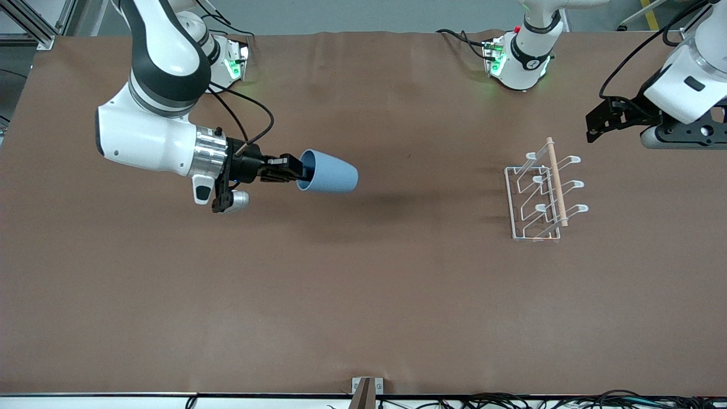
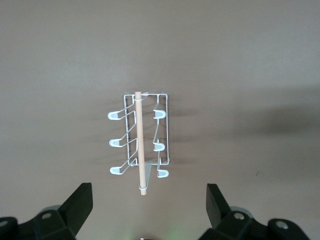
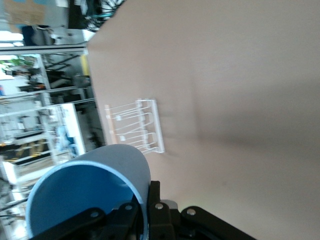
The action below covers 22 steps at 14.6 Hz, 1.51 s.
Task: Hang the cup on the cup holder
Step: 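Hold the cup with the right gripper while the left gripper reaches it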
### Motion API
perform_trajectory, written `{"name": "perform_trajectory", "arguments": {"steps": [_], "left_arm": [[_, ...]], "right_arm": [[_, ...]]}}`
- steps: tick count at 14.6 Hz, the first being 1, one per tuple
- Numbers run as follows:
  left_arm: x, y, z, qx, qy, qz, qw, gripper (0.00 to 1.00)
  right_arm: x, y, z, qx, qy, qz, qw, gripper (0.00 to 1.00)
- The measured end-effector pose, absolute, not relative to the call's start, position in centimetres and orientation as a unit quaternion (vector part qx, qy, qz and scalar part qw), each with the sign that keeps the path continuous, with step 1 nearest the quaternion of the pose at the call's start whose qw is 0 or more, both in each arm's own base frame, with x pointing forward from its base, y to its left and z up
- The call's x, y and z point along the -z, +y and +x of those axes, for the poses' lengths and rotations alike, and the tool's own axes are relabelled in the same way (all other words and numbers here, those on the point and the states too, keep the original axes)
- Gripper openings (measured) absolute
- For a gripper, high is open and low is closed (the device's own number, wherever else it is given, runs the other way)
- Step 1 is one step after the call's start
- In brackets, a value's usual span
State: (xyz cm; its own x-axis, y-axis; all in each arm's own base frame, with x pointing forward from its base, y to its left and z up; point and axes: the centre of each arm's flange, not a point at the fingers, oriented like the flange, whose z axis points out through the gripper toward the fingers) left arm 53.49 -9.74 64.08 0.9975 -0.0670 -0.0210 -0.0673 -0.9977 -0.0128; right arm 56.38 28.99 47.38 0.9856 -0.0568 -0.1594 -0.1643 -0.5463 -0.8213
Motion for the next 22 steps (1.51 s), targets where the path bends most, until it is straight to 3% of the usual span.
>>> {"name": "perform_trajectory", "arguments": {"steps": [5,10,17,22], "left_arm": [[-63.2,-19.1,51.6,-0.024,0.129,-0.991,-0.025,1.00],[-65.5,-32.4,48.2,0.023,0.251,-0.966,-0.054,1.00],[-60.9,-43.4,48.7,0.086,0.398,-0.908,-0.098,1.00],[-57.6,-46.3,49.4,0.097,0.474,-0.869,-0.103,1.00]], "right_arm": [[-46.5,29.3,57.0,-0.062,0.081,-0.848,0.520,0.05],[-44.5,29.9,57.6,-0.073,0.088,-0.843,0.525,0.05],[-44.1,30.9,56.9,-0.094,0.041,-0.839,0.535,0.05],[-44.1,31.0,56.8,-0.095,0.032,-0.838,0.536,0.05]]}}
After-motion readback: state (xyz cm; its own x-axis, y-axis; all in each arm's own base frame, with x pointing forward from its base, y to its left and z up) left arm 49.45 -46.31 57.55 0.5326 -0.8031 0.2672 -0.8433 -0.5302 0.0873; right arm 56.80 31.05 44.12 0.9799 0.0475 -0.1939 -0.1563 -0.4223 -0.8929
